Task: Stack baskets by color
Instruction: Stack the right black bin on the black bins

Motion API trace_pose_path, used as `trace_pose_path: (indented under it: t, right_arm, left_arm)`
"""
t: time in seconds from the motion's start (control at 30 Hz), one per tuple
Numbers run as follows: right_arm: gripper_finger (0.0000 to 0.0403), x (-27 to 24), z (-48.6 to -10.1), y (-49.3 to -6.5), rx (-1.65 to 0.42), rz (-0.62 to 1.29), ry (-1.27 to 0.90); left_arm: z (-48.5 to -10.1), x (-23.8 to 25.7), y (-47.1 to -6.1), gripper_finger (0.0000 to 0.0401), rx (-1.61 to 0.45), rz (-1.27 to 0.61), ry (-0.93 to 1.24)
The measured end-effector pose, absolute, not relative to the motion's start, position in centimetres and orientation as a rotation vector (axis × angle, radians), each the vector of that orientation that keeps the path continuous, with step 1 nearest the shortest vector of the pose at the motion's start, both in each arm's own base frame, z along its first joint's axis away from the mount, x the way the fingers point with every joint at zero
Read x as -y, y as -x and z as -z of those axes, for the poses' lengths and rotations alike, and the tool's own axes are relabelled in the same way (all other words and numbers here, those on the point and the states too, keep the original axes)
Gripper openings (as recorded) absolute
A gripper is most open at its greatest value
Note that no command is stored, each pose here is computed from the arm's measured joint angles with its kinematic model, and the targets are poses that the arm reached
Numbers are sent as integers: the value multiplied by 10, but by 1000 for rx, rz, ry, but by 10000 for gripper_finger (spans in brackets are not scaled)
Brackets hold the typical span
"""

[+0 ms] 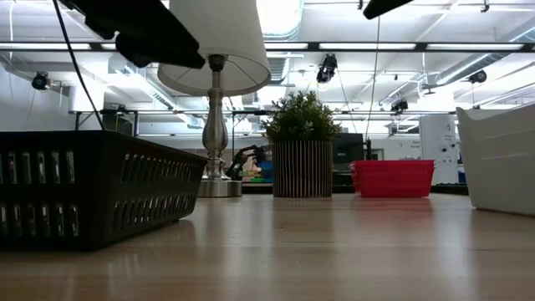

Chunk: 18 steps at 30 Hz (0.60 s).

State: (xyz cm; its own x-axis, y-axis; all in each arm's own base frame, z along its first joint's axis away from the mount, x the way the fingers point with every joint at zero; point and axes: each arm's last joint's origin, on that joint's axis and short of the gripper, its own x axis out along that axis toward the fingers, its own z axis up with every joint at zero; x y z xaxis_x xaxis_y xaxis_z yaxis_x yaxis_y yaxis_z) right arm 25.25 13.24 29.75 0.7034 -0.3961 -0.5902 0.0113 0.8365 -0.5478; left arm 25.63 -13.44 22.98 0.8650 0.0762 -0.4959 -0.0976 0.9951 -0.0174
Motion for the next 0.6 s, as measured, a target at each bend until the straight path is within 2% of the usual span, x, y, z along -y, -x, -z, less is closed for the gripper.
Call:
trace_pose_path:
  t: [0.3,0.47,0.6]
  right_arm:
    - [9,-132,-296,-252,-766,227,573]
    - [9,-132,-295,-251,-771,216,601]
    - [9,-132,-291,-251,-781,213,614]
  left_arm:
    - [-229,149,-272,144,-845,-118,266]
    - [-234,154,-271,144,-1154,-338,488]
    - [-238,156,-265,144,-1266,-510,592]
